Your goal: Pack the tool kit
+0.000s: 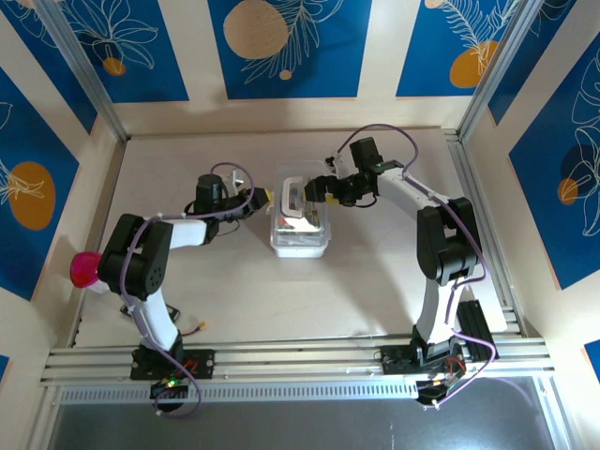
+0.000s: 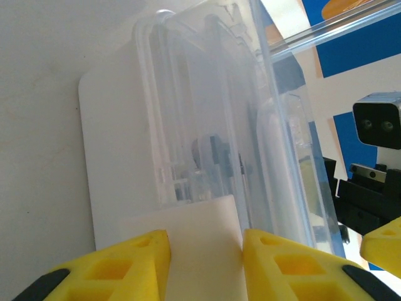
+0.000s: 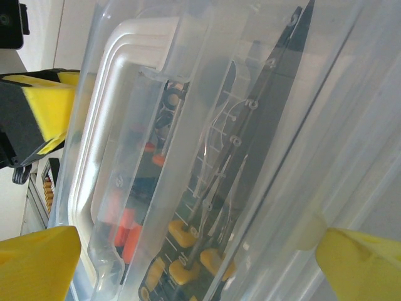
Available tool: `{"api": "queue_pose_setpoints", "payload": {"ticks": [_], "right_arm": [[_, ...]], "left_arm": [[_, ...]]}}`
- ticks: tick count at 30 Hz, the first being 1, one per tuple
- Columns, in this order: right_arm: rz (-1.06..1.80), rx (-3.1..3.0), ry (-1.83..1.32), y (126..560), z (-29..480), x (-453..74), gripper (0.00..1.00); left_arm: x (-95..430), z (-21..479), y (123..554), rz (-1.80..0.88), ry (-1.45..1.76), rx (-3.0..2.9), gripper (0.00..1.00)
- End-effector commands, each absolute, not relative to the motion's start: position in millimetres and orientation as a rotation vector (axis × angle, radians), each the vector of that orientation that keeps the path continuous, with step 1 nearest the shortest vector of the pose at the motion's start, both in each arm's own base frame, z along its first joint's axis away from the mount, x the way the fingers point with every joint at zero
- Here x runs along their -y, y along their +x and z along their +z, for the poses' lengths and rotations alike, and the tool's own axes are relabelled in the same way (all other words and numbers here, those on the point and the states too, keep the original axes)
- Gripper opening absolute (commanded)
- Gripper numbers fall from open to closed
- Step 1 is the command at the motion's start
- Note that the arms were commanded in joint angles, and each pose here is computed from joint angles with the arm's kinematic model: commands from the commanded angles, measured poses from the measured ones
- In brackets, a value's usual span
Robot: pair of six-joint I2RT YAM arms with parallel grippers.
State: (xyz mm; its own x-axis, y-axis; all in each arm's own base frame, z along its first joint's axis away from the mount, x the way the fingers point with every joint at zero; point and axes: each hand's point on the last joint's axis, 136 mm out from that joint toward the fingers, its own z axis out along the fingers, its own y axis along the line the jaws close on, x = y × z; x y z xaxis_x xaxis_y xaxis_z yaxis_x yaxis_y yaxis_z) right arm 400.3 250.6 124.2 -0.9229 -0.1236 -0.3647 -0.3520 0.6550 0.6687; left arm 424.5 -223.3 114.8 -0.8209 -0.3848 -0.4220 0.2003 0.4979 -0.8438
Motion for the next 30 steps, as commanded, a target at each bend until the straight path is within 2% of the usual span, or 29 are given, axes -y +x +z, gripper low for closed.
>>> {"api": "queue_pose_setpoints", "payload": {"ticks": [1,30], "right_arm": [[1.168,-2.838,-0.374,356,64,-262,1.0],[1.209,-2.815,-0.344,359,64,-267,1.0]], "left_arm": [[222,103,423,-1.349,-0.155,-2.182,0.35],[236,76,409,-1.397,-0.178,-2.203,0.34]]}}
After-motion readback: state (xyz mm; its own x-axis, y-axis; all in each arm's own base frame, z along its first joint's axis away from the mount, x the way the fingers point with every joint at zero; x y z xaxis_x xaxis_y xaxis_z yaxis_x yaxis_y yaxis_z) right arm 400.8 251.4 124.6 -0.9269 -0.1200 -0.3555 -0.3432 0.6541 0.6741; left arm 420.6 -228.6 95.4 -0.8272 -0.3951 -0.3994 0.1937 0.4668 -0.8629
